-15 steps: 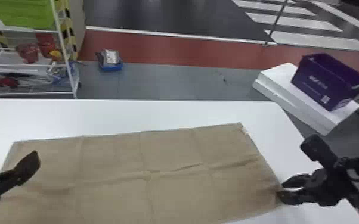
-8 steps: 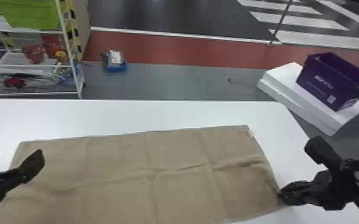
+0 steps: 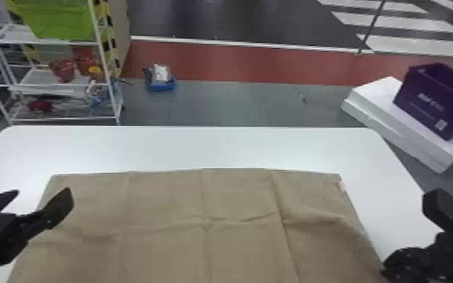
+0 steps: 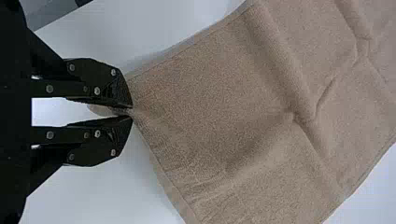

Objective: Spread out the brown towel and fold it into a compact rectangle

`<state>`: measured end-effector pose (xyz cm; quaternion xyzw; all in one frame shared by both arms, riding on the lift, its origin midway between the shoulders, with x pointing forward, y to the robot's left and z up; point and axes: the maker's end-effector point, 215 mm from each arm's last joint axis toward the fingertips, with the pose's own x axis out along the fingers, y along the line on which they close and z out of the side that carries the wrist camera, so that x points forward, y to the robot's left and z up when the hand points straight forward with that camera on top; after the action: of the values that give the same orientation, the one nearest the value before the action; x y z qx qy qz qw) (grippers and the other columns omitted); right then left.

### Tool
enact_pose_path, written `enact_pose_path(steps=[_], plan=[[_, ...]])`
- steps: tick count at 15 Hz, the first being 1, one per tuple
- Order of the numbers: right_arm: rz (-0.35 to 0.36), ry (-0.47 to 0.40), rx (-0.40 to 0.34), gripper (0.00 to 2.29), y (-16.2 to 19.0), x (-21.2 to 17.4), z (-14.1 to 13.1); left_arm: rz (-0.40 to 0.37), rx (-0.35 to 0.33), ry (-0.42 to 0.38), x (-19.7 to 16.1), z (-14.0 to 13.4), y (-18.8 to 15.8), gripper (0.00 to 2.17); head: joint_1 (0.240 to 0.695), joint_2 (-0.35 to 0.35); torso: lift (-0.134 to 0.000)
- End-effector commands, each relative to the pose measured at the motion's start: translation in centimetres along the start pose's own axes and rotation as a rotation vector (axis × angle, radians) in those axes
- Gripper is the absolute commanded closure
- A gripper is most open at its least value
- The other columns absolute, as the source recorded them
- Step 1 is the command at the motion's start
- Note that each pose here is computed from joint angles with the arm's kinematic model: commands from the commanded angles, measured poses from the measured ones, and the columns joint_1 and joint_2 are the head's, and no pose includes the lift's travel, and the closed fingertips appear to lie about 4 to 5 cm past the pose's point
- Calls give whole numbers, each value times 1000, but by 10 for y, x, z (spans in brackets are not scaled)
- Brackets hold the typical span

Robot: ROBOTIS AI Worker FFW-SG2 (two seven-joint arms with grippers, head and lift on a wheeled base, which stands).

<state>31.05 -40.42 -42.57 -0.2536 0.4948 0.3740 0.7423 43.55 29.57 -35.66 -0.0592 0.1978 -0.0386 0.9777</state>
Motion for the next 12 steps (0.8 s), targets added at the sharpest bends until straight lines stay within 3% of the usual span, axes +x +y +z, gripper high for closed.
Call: enact_pose_path(steps=[1,5,7,8,9,10,12], plan=[[-33,37,-59,957,-7,-9,-14,4,-3,-1,-1,0,2,49,695,-164,-124],[-40,68,-178,957,-4,-13,-24,12,-4,-4,-1,2,8,49,695,-197,-124],[-40,90,-196,954,-2,-12,-30,11,-5,-2,-1,1,7,49,695,-198,-124],[-35,97,-188,846,-1,-10,-35,8,-5,-2,0,1,6,49,695,-196,-124],[-28,88,-198,363,1,-8,-34,2,-5,-2,0,1,4,49,695,-197,-124],[-29,70,-190,103,-1,-11,-33,0,-5,-2,0,1,4,49,695,-200,-124],[-33,-22,-154,80,-8,-24,-24,-3,-5,-2,0,1,3,49,695,-208,-124]])
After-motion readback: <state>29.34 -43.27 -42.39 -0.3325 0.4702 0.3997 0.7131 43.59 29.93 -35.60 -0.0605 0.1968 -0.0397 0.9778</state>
